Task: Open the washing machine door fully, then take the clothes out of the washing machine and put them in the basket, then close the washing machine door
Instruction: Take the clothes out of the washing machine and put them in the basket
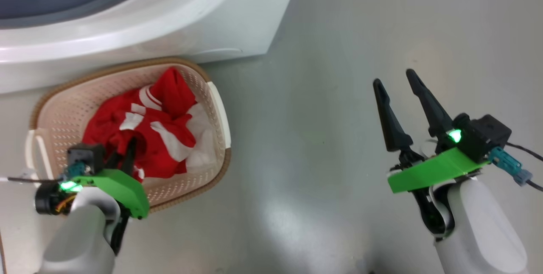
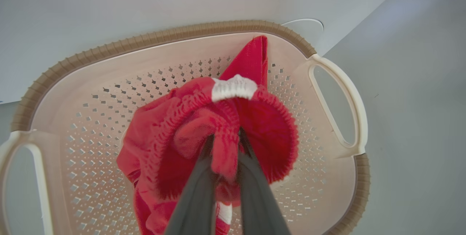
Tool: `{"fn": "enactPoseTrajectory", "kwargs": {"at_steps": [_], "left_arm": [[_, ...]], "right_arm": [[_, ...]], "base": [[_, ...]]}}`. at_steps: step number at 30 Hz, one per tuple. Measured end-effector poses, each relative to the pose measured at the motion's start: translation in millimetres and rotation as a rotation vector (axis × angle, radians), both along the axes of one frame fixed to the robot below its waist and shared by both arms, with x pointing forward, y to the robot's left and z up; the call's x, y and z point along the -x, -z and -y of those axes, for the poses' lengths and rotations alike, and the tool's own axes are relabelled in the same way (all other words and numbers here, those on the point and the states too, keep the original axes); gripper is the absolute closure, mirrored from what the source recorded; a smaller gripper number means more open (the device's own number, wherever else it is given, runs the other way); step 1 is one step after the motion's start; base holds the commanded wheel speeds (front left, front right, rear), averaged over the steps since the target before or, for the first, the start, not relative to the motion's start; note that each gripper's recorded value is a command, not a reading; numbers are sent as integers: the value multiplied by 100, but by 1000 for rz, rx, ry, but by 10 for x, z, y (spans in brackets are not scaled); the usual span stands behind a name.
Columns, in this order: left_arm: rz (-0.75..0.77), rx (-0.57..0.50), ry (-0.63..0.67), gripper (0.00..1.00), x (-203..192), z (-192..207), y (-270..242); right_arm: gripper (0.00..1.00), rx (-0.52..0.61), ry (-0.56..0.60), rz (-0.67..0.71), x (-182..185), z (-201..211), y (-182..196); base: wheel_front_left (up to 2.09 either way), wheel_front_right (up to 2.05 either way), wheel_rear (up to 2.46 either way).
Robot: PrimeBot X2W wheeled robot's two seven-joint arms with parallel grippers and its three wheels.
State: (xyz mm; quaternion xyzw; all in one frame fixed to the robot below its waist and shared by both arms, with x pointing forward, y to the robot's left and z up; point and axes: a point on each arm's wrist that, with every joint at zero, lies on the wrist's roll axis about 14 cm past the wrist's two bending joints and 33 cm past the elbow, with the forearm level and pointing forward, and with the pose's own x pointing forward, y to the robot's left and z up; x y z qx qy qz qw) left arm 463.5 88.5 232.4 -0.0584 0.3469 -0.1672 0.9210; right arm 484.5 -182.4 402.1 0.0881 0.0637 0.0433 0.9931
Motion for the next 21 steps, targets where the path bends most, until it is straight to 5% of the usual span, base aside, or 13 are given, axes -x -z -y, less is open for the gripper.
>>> {"fn": "enactPoseTrajectory", "kwargs": {"at_steps": [19,21], "left_arm": [[-130,-37,56,100,-142,52,593],[-132,-38,57,92,-164,48,614]], "right_arm": [[0,5,14,-66,-58,28,333],[0,6,18,-67,-66,37,340]], "base": [[0,0,0],[0,0,0]]}}
